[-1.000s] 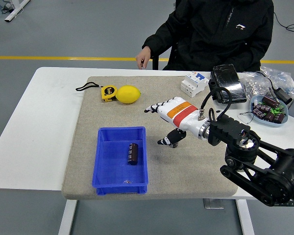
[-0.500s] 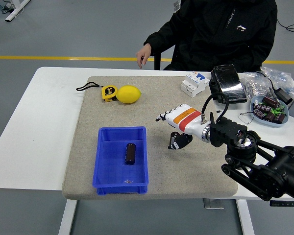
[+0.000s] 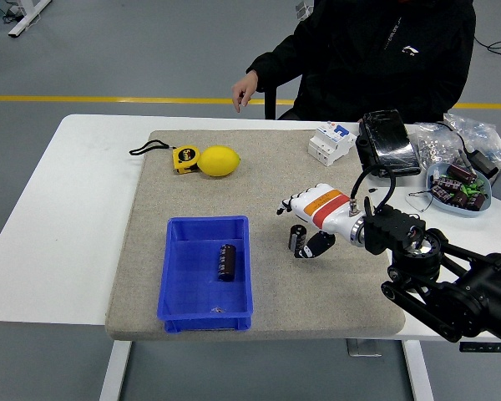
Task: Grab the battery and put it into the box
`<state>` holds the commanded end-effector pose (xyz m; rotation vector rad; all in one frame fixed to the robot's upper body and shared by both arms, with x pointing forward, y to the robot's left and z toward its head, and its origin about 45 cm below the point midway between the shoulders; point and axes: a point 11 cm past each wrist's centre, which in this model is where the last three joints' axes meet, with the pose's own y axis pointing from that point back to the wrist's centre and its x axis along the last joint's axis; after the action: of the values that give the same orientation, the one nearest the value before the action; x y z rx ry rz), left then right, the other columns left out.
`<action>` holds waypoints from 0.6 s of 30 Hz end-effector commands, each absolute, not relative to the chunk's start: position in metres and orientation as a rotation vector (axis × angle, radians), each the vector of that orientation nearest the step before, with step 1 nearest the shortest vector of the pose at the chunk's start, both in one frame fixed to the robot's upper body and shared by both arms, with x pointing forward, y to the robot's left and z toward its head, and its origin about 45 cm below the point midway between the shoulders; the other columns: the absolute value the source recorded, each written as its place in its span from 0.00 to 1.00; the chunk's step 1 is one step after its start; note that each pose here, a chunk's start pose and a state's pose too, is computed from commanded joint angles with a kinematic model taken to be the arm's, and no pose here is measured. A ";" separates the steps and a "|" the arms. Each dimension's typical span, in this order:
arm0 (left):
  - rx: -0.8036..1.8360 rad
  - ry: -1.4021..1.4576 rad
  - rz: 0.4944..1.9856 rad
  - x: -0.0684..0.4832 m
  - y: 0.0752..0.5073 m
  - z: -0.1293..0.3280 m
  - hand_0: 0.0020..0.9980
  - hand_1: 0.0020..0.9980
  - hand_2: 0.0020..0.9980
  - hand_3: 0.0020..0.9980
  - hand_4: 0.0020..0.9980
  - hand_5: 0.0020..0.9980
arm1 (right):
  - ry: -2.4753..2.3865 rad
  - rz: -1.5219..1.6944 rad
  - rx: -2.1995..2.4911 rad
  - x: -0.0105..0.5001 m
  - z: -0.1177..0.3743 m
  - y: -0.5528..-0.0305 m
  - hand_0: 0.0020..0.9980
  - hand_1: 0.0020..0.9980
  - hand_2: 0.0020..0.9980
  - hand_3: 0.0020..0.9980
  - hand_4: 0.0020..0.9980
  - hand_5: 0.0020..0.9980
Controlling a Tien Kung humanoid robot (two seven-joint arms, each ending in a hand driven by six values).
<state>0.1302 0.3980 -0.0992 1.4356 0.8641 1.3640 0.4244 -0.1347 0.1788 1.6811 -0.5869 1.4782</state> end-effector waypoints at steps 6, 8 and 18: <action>1.431 0.864 1.362 0.131 0.396 -0.100 0.73 0.70 0.65 0.58 0.63 0.54 | -0.598 1.458 1.682 0.426 0.171 -0.141 0.44 0.54 0.61 0.70 1.00 0.25; 1.429 0.864 1.361 0.131 0.395 -0.100 0.73 0.70 0.65 0.58 0.63 0.54 | -0.599 1.451 1.683 0.426 0.168 -0.142 0.44 0.54 0.61 0.70 1.00 0.25; 1.427 0.864 1.358 0.131 0.394 -0.100 0.74 0.70 0.66 0.58 0.63 0.54 | -0.610 1.472 1.695 0.424 0.169 -0.137 0.40 0.49 0.55 0.60 0.99 0.23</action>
<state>0.1311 0.3937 -0.1003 1.4268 0.8643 1.3582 0.4239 -0.1370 0.1690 1.6950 -0.6097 1.4719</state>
